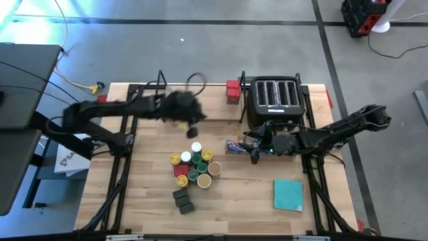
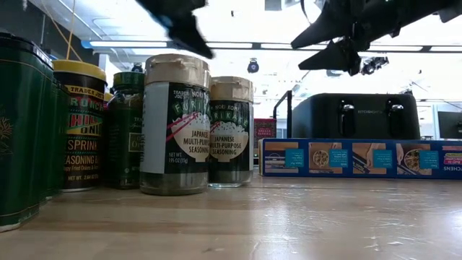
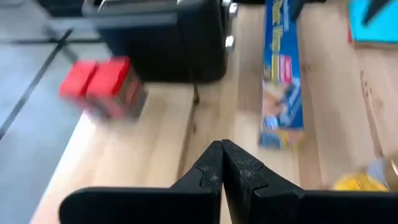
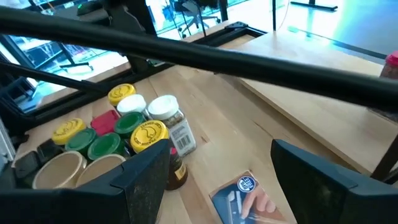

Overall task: Shelf spices
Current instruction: Put the red seasoning can on the shelf aligned with the other red seasoning cans

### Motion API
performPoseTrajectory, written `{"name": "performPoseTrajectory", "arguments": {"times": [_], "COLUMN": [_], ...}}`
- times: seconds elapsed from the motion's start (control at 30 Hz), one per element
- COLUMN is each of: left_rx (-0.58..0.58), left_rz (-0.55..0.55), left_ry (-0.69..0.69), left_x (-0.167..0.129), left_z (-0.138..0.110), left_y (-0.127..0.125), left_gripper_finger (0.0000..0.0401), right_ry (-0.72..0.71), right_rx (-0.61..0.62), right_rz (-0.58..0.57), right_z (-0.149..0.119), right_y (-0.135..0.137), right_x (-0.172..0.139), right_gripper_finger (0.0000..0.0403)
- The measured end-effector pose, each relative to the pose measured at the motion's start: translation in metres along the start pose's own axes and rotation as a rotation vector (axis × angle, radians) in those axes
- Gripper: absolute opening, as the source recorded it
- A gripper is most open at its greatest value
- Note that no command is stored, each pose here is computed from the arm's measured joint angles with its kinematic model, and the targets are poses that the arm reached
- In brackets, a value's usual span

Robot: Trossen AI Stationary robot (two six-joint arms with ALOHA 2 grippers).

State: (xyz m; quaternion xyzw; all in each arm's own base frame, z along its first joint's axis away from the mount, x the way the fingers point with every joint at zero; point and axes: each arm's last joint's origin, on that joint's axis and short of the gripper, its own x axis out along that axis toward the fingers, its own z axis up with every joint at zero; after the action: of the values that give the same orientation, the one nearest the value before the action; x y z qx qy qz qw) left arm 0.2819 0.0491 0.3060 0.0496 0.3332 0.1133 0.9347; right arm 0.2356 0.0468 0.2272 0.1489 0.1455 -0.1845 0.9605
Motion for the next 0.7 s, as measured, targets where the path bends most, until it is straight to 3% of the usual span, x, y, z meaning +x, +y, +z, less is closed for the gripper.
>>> {"name": "performPoseTrajectory", "arguments": {"times": [0.17,0.43,0.57,0.7], "left_rx": [-0.123,-0.354,-0.366,-0.333], "left_rz": [0.055,-0.082,-0.139,-0.317], "left_ry": [-0.009,0.008,0.084,0.228], "left_x": [-0.046,-0.076,-0.074,-0.076], "left_z": [-0.047,-0.099,-0.115,-0.124], "left_y": [-0.032,-0.053,-0.062,-0.079], "left_gripper_finger": [0.0000,0.0000,0.0006,0.0032], "right_ry": [0.012,-0.039,-0.050,-0.054], "right_rx": [-0.019,-0.016,-0.026,-0.037], "right_rz": [-0.003,0.016,0.077,0.088], "right_z": [-0.008,-0.006,-0.003,-0.003], "right_y": [0.004,0.007,0.009,0.010], "right_x": [0.010,0.016,0.016,0.016], "right_gripper_finger": [0.0275,0.0275,0.0275,0.0275]}}
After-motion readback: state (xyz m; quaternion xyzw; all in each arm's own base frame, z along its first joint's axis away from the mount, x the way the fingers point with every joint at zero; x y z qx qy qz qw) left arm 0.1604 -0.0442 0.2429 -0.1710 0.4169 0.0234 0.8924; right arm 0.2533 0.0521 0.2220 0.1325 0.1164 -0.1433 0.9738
